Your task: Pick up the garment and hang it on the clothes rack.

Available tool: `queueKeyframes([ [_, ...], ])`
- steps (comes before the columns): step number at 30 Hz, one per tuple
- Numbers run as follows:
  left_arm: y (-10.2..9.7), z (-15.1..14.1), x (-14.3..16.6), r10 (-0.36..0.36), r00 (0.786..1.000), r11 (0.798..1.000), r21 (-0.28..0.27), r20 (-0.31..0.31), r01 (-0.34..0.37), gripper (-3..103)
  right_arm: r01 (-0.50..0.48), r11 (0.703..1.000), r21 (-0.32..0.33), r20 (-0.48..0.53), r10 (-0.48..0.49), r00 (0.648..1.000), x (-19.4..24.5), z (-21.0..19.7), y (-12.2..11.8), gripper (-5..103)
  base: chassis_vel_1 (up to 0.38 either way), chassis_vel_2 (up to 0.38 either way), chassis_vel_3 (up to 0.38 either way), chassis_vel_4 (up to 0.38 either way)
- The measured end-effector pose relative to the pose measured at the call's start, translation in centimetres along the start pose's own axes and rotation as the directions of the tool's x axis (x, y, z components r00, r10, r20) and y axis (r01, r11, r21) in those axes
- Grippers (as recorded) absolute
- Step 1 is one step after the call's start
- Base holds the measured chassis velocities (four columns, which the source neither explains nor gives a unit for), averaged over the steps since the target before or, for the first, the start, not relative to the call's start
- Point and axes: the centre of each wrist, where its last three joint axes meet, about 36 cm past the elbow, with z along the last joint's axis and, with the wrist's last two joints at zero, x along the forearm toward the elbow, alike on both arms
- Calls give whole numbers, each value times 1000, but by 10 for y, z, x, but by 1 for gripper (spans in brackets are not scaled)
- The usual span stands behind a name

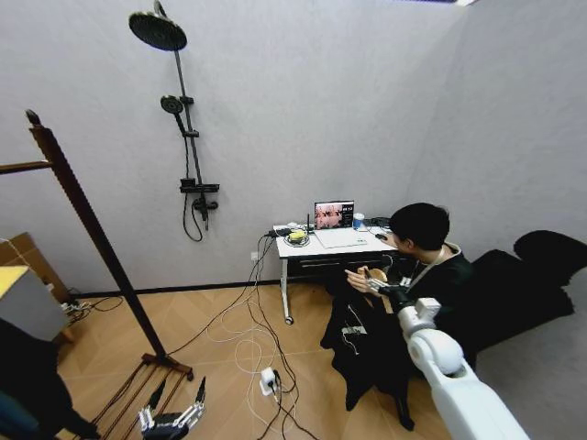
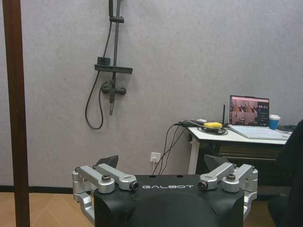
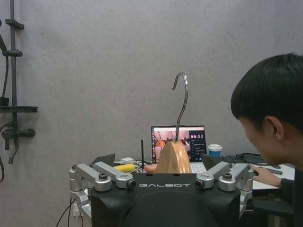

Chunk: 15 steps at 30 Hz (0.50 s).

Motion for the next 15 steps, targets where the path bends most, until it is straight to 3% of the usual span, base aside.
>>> queueKeyframes([
  [2,0,0,0,0,1000,1000,0,0,0,100,-2,1000,-6,-5,2,1000,0,5,1,99,0,0,0,0],
  [4,0,0,0,0,1000,1000,0,0,0,100,11,1000,-12,-5,-11,1000,-1,13,-2,89,0,0,0,0],
  [5,0,0,0,0,1000,1000,0,0,0,100,9,1000,-13,-2,-9,1000,-2,14,-3,79,0,0,0,0],
  [7,0,0,0,0,1000,1000,0,0,0,100,8,1000,-14,1,-8,1000,-2,15,-4,79,0,0,0,0],
  [15,0,0,0,0,1000,1000,0,0,0,100,20,1000,-6,23,-20,1000,-6,8,-3,45,0,0,0,0],
])
